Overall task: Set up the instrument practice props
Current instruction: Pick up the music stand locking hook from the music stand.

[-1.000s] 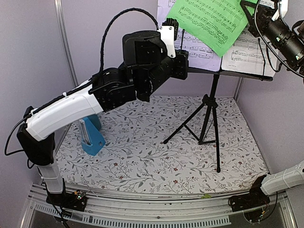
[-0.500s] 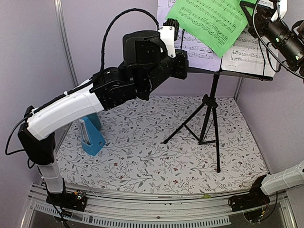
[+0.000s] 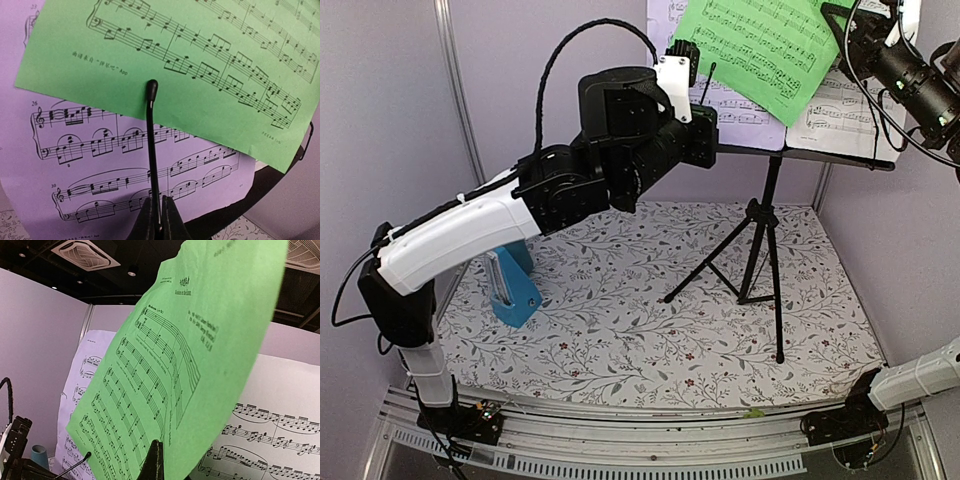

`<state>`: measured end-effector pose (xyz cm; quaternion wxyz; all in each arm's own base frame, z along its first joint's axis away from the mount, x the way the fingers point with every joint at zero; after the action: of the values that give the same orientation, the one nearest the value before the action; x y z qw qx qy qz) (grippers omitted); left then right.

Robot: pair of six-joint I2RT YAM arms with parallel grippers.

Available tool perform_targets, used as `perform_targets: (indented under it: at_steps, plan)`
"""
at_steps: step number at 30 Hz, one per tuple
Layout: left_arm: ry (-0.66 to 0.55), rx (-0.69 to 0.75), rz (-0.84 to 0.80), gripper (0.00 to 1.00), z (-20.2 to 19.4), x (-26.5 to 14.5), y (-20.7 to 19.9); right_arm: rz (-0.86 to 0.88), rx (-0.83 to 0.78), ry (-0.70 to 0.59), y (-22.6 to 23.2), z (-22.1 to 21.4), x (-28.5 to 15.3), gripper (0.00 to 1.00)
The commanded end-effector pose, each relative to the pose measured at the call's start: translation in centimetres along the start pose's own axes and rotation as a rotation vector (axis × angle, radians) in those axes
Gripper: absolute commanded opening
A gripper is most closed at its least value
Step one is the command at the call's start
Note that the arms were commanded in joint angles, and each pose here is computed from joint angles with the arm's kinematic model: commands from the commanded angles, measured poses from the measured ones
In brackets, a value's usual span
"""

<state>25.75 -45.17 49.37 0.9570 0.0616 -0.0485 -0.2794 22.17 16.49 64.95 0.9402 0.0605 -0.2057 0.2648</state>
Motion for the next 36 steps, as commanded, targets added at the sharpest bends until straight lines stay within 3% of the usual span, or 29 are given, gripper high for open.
perform_targets:
  at_steps: [1, 24, 36]
  plan:
    - [-0.018, 0.002, 0.016, 0.0, 0.0, 0.1, 0.9, 0.002, -0.036, 0.009, 0.0, -0.1, 0.0, 0.0]
    - [-0.05, 0.026, -0.008, 0.0, -0.1, -0.2, 0.6, 0.014, -0.197, 0.166, 0.2, -4.3, 1.1, 0.0]
    - [-0.05, 0.029, -0.006, 0.0, -0.4, -0.5, 1.0, -0.006, -0.295, 0.185, -0.3, -4.7, 1.1, 0.0]
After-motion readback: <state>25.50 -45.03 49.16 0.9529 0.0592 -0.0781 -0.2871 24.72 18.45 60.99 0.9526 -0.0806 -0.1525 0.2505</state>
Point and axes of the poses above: each gripper's point midway between its finger pads, its own x axis out along the fingers, its own y axis along the line the jaws close on, z = x × y, the point moved 3 cm from there along -x, back along the fingers, and after that the axes turned 14 degrees about x, right-handed, at the moved point
